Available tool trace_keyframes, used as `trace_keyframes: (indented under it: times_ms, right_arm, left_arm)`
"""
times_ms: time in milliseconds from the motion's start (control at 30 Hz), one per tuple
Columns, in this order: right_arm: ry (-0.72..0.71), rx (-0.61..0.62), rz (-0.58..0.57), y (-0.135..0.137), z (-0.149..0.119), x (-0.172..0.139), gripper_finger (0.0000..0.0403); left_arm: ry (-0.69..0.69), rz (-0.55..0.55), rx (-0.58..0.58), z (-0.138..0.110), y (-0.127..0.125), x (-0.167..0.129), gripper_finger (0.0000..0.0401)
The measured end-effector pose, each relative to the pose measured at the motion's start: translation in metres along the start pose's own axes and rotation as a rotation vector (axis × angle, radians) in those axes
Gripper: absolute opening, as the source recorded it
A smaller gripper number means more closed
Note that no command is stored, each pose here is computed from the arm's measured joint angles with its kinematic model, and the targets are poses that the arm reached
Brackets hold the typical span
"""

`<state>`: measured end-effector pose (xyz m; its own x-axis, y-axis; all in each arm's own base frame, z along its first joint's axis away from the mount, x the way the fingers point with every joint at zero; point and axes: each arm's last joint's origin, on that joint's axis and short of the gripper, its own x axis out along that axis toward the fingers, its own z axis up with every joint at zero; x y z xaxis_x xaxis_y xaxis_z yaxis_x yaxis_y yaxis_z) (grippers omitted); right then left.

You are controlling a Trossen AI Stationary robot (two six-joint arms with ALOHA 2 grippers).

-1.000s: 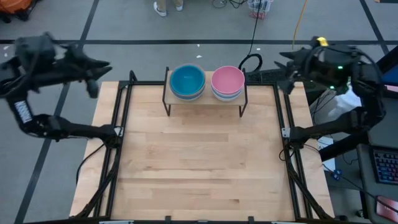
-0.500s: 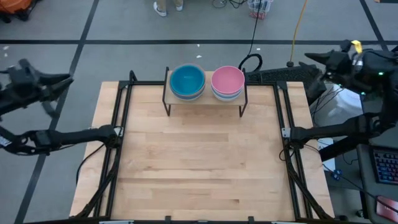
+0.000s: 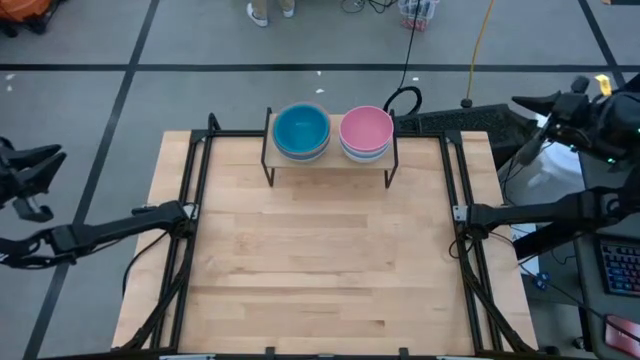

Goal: Place and stack bowls onto a shelf
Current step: Return to Home Position

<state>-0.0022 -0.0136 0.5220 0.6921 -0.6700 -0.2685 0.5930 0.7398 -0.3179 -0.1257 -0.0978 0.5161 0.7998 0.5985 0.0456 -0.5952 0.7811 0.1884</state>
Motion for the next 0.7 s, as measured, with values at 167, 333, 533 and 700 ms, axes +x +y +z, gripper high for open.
trace_keyframes:
  times_ms: [167, 333, 533, 700]
  right_arm:
    - [-0.015, 0.045, -0.002, -0.004, -0.006, -0.009, 0.0139]
    - [-0.033, 0.061, 0.063, -0.006, -0.012, -0.018, 0.0139]
    - [-0.050, 0.060, 0.151, -0.004, -0.027, -0.025, 0.0139]
    - [-0.050, 0.080, 0.151, 0.001, -0.046, -0.023, 0.0139]
  left_arm:
    - [-0.031, 0.006, -0.017, -0.006, -0.001, -0.014, 0.0088]
    - [-0.056, 0.010, -0.029, -0.010, -0.002, -0.024, 0.0088]
    - [-0.073, 0.013, -0.027, -0.015, -0.003, -0.033, 0.0088]
    - [-0.105, 0.010, -0.033, -0.021, -0.005, -0.045, 0.0088]
